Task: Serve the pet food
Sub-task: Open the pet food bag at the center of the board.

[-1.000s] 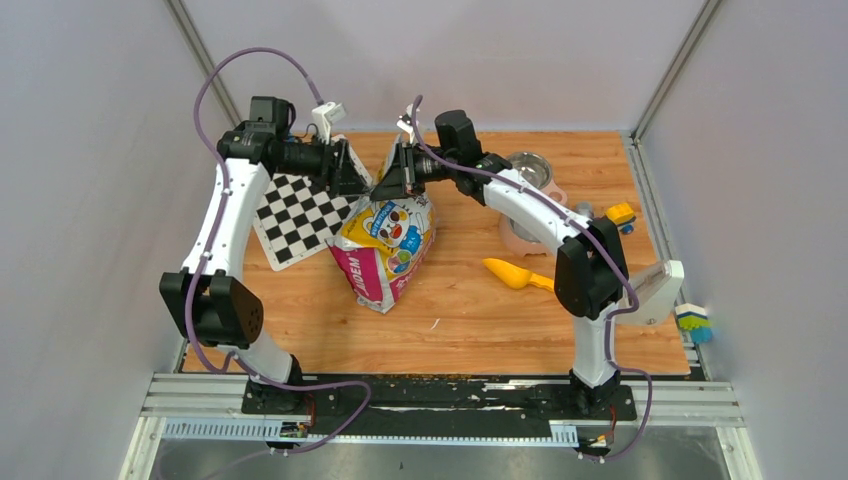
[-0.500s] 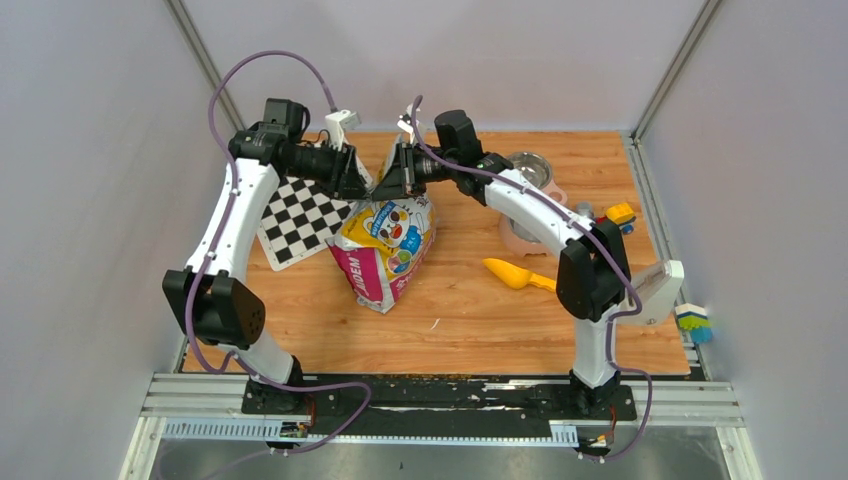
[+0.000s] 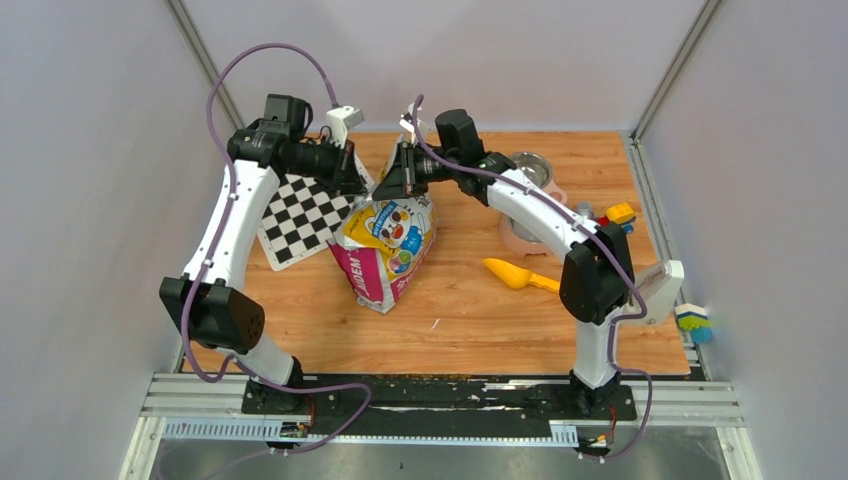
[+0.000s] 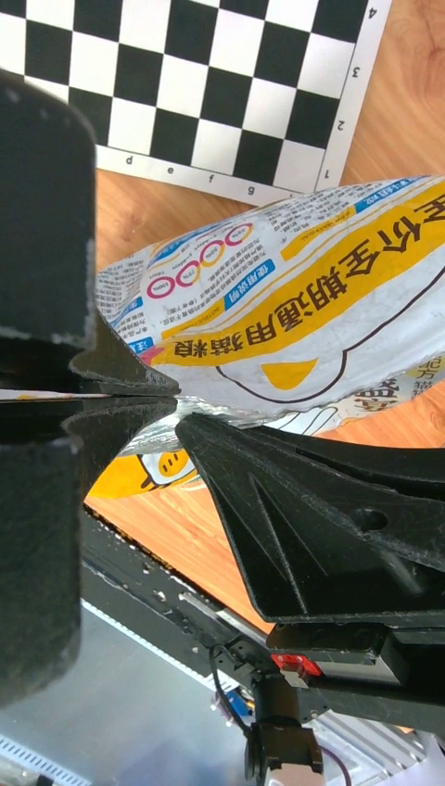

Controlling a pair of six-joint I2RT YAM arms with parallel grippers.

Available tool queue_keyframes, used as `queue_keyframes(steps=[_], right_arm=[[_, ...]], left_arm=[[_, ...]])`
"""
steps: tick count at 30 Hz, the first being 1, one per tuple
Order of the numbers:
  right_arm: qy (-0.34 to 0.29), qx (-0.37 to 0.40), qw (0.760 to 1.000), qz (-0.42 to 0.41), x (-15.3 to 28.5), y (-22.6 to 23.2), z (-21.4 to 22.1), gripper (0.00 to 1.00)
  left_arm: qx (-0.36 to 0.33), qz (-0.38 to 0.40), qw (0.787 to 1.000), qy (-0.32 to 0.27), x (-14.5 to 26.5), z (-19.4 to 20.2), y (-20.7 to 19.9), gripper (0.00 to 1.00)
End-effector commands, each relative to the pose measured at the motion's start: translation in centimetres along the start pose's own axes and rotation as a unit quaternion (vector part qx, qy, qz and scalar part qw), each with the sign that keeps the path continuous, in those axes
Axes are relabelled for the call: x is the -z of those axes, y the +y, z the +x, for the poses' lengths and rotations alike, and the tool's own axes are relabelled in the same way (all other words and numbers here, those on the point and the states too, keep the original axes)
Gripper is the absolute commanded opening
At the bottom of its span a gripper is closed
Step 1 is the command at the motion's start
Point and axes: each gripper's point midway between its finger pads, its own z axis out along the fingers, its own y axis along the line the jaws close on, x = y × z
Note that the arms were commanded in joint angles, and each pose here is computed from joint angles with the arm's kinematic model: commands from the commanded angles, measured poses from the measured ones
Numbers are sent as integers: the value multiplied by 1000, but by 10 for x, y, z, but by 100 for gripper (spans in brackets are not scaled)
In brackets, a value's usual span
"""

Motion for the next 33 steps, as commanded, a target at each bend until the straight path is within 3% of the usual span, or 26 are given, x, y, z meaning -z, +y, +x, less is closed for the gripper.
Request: queue_keyframes(steps=[1,5,12,17,29,31,33], right_arm=[[-28,46,998,-22,27,47,-17,0],[-32,50,998,-23,37,59,-17,0],[-41,42,998,-6,52,67,-11,0],[-45,33,998,-3,59,75,-11,0],[-44,61,997,-27,81,108,-8,0],[-46,118,991,-32,84,110,-9,10],[-45,215,975,-43,89,113,-9,31]], left_arm=[[-37,-45,998,-26,13,-19,-1,0],[-40,-79,996,-31,11,-20,4,0],[-42,-160,981,-100,32,-46,15,0],[-49,-173,974,-141,43,-61,10,0],[-52,-185,967,-165,47,-71,7,0],[-52,-173,970,-159,42,-71,5,0],[-53,-163,973,-154,37,-69,1,0]])
